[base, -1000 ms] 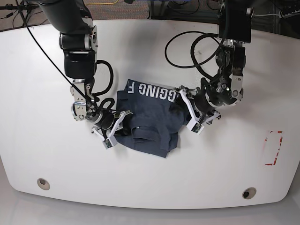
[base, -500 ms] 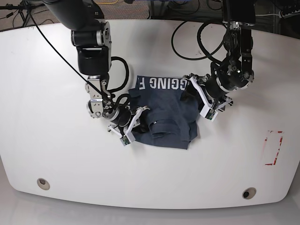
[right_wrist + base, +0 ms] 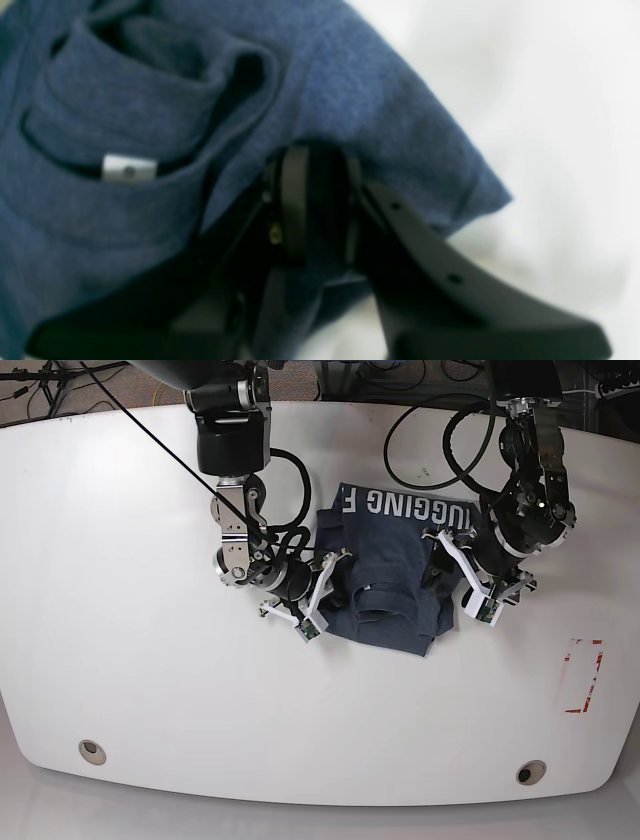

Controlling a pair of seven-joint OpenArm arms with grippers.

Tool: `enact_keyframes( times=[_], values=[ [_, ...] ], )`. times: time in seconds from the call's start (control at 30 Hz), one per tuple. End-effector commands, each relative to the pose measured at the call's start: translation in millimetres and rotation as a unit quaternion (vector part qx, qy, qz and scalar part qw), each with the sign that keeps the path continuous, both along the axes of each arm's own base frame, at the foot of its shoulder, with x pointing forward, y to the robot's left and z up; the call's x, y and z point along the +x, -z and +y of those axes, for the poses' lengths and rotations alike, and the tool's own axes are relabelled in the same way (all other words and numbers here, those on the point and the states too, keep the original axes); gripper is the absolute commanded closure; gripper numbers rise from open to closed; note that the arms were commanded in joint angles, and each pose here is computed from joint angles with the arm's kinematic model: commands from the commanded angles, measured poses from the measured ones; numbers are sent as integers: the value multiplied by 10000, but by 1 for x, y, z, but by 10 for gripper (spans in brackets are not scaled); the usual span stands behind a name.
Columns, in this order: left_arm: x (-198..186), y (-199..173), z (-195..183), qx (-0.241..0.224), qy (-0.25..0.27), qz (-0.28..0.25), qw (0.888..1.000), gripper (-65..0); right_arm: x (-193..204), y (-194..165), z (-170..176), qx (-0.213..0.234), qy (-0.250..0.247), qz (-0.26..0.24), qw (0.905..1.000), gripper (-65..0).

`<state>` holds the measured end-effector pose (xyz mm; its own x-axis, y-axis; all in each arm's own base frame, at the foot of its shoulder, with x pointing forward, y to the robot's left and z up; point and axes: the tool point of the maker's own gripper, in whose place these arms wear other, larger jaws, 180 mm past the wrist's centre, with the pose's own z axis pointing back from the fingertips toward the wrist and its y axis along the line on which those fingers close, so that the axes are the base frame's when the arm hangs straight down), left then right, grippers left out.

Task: Fold the T-shirt properly
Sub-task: 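Lift the bundle with both grippers and carry it toward the left arm's side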

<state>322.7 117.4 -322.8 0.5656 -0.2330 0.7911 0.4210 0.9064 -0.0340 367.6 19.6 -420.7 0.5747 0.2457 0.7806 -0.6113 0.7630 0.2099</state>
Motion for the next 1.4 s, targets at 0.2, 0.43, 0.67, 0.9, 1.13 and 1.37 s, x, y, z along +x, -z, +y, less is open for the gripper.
enact_keyframes(
  times=[0.2, 0.43, 0.67, 0.9, 1.13, 1.37],
  values=[
    [16, -27, -36, -181, 466, -432, 9978, -399, 12, -53, -27, -546, 105, -651, 9963, -101],
    [13, -28, -68, -582, 539, -402, 9960, -399, 8, -83, -65, -1171, 251, -1035, 9874, -98],
    [8, -8, -93, -436, 783, -194, 9958, -397, 1, -108, -81, -1471, 356, -1349, 9792, -98],
    [21, 17, -109, -329, 259, -327, 9986, -399, -5, -112, -106, -1717, 591, -1317, 9745, -97],
    [24, 73, -98, 4, -315, -1, 9995, -401, -6, -110, -122, -1722, 826, -1241, 9737, -97],
    [12, 121, -65, 276, -542, 427, 9972, -399, -6, -109, -144, -1743, 1146, -1161, 9711, -97]
  ],
)
